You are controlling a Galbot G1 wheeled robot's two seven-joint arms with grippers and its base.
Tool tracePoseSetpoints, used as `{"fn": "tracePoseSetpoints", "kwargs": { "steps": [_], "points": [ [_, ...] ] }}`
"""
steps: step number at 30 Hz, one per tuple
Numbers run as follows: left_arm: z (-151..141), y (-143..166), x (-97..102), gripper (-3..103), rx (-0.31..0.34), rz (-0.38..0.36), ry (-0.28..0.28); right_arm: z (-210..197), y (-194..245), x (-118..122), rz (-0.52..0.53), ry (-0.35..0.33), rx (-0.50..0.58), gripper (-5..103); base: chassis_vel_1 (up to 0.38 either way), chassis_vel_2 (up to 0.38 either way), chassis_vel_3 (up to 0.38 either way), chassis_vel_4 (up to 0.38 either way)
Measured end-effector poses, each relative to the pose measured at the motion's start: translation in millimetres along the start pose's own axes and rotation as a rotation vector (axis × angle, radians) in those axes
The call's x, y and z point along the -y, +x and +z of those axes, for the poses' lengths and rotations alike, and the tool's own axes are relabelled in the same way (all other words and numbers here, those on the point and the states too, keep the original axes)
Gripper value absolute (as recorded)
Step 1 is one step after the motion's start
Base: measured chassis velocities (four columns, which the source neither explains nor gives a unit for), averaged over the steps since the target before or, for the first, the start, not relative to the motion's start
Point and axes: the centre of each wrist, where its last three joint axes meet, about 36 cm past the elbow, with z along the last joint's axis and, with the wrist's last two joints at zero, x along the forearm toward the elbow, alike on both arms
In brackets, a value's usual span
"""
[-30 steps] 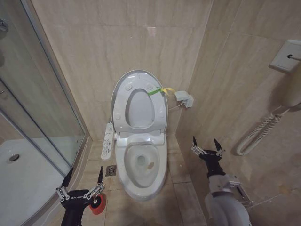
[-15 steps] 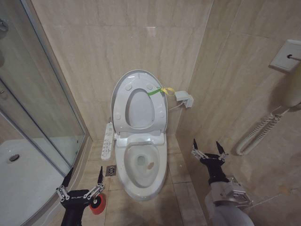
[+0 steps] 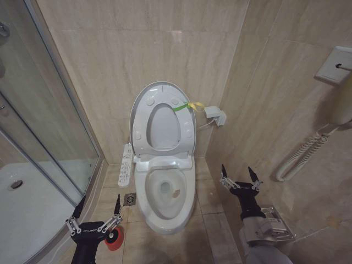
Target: Open the toilet lid, clean the toilet bowl with a toilet brush, close the toilet lid, and flush.
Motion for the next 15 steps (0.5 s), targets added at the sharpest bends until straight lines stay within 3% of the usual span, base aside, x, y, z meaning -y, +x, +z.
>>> {"fn": "tracePoseSetpoints", "kwargs": {
  "steps": [15],
  "points": [
    [0.0,0.0,0.0,100,0.000,0.000,0.000,-0.1,2.7,1.5,-0.022,0.005,-0.017,100,0.000,0.000,0.000,0.000]
  ]
}}
